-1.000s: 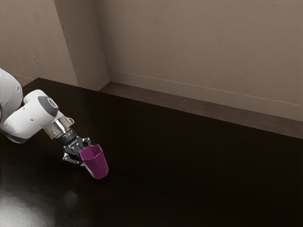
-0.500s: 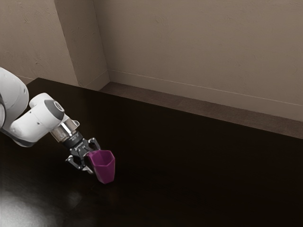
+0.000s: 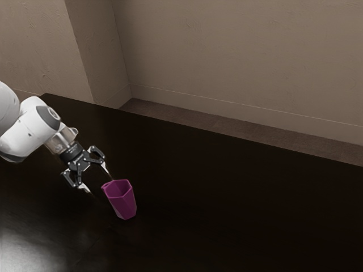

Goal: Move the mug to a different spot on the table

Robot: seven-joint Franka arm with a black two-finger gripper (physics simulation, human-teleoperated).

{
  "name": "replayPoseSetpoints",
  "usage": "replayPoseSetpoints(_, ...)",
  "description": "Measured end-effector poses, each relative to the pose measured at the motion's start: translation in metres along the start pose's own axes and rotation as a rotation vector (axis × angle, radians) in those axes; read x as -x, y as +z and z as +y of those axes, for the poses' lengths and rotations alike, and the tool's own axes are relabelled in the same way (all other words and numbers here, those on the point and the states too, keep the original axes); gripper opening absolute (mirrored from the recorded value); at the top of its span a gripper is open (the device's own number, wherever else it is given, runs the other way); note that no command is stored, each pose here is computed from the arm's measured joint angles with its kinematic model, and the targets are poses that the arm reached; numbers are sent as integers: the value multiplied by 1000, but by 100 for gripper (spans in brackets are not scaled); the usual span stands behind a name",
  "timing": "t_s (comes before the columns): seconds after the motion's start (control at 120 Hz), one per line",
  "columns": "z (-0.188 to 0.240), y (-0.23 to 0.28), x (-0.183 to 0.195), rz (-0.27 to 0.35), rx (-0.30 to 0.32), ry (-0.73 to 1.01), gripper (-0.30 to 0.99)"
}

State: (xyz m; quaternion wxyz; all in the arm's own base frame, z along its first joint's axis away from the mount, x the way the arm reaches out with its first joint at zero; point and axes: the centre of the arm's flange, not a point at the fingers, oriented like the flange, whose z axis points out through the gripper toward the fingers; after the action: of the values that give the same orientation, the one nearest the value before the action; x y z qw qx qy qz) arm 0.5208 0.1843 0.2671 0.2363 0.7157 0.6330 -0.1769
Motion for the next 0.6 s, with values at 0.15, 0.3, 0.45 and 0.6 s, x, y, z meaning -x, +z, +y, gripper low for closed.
replayPoseSetpoints(0.15,16,-28,6,56,-2,67,68)
replayPoseSetpoints(0.3,22,-70,26,129,-19,166,68)
replayPoseSetpoints(0.45,51,-110,98,267,-117,416,69)
replayPoseSetpoints(0.6,64,-161,199,402,-172,670,69)
